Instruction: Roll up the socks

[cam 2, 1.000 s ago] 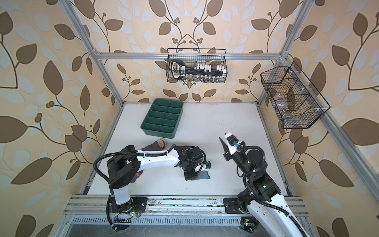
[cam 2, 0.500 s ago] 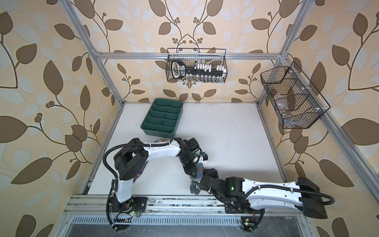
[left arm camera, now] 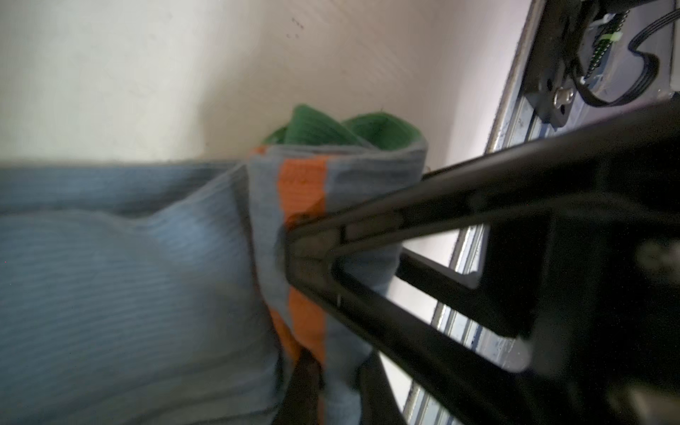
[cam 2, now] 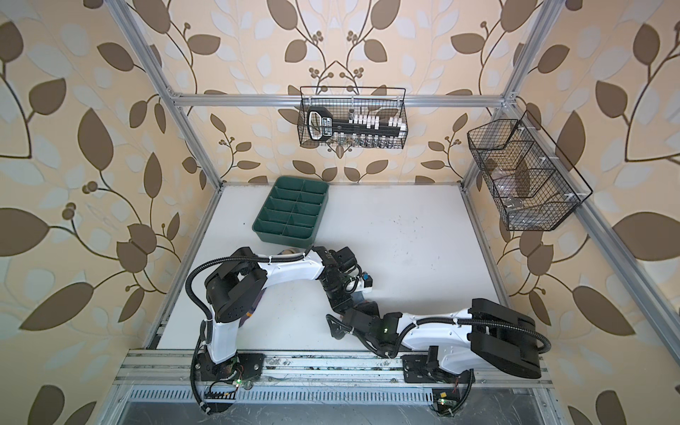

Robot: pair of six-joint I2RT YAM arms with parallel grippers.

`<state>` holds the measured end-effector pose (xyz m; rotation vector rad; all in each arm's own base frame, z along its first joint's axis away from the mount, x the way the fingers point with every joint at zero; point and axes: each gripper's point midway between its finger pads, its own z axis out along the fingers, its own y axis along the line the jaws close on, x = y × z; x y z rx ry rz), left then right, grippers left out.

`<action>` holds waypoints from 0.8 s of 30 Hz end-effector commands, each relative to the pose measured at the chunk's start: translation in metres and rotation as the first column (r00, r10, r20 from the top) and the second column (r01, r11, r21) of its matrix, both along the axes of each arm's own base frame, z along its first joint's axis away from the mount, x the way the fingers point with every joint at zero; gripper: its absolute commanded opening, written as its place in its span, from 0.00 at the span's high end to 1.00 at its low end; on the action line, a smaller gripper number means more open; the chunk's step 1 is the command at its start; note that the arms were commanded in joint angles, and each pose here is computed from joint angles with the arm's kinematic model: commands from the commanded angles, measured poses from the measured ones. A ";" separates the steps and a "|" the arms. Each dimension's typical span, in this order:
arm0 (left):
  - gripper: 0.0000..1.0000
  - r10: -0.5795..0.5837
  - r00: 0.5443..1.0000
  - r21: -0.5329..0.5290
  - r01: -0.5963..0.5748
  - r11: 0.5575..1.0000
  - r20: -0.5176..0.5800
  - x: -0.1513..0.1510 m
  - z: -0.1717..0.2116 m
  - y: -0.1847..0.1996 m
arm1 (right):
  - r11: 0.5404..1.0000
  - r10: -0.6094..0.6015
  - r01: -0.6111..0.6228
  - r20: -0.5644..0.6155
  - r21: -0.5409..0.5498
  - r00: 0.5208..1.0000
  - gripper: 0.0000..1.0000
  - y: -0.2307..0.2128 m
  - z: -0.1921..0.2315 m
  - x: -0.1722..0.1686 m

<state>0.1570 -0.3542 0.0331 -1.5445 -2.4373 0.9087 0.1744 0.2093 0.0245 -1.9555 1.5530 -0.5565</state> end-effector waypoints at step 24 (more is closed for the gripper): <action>0.61 0.566 0.668 -0.033 -0.632 0.774 0.484 0.140 0.046 0.074 | 0.996 -0.087 0.080 -0.239 -0.041 0.967 1.00 -0.005 -0.021 -0.018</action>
